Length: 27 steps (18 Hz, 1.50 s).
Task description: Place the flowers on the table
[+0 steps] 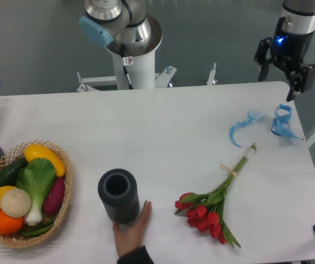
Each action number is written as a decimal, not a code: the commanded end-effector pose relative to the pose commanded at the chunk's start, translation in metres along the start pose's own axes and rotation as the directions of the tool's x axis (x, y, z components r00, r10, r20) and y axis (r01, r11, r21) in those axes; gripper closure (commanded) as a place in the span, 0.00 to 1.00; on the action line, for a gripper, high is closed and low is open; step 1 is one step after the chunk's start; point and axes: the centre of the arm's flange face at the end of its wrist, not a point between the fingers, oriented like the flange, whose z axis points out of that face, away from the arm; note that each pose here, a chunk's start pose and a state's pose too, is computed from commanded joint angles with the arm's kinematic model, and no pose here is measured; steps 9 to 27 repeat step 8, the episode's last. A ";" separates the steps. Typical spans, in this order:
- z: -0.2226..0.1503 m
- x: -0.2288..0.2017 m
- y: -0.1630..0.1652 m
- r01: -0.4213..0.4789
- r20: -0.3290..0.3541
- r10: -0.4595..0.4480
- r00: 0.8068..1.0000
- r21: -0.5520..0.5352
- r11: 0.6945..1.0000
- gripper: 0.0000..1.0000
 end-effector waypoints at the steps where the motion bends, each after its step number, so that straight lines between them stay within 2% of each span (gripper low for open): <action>1: 0.002 0.000 0.000 0.001 -0.003 -0.001 1.000 0.001 1.000 0.00; 27: 0.005 0.001 0.000 0.000 -0.006 0.000 1.000 0.005 1.000 0.00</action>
